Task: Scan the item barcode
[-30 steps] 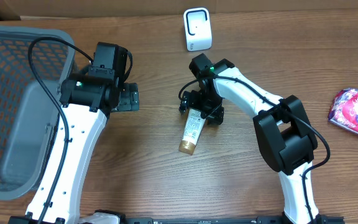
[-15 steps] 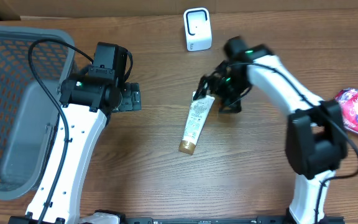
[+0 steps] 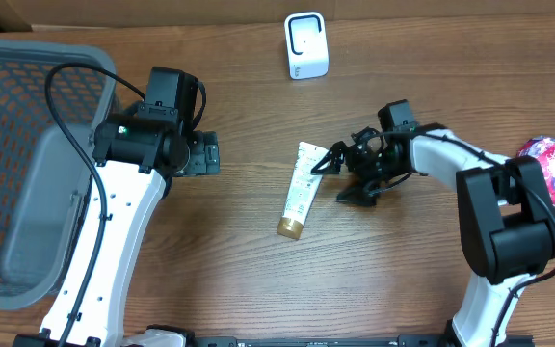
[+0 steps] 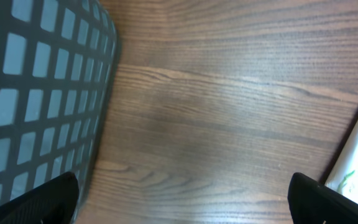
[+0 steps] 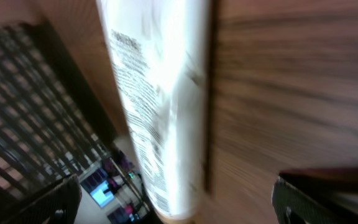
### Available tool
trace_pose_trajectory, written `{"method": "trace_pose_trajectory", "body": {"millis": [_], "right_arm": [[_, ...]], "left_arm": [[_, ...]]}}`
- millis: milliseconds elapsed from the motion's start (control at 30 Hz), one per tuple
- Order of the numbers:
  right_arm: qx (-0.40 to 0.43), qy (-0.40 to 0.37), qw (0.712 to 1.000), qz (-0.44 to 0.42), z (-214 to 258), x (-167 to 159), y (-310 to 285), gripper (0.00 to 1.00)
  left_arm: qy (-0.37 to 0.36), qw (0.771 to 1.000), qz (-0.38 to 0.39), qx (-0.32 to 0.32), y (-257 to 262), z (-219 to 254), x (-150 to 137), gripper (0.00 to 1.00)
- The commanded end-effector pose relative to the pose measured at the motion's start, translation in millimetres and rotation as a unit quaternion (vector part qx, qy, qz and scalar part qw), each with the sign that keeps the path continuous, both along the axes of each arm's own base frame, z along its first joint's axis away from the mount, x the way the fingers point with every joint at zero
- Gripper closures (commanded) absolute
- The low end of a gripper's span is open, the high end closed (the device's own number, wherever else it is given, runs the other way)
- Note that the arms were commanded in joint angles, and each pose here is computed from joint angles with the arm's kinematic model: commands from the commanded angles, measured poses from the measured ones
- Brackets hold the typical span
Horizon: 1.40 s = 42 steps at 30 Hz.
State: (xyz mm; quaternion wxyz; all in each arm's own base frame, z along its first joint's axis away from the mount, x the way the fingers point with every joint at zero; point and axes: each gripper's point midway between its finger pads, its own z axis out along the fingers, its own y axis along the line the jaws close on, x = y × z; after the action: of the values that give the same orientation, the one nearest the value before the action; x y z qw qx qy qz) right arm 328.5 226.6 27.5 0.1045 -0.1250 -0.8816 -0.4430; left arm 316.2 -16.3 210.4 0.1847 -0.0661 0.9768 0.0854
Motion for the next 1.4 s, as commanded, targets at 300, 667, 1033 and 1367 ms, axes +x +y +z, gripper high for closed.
{"method": "trace_pose_trajectory", "body": {"millis": [300,667,1033,1367], "right_arm": [[-0.142,0.138,0.966,-0.168,-90,-45,13,0.02],[-0.156,0.155,0.956,-0.197,-95,-39,-10,0.04],[-0.158,0.151,0.954,-0.203,-95,-34,-19,0.17],[-0.160,0.155,0.954,-0.202,-96,-36,-19,0.24]], "left_arm": [[-0.033,0.996,-0.032,-0.071,-27,6,14,0.00],[0.070,0.972,-0.070,-0.213,-81,-60,17,0.00],[0.172,0.945,-0.072,-0.271,-104,-103,-17,0.13],[0.224,0.890,-0.044,-0.396,-127,-160,-64,0.96]]}}
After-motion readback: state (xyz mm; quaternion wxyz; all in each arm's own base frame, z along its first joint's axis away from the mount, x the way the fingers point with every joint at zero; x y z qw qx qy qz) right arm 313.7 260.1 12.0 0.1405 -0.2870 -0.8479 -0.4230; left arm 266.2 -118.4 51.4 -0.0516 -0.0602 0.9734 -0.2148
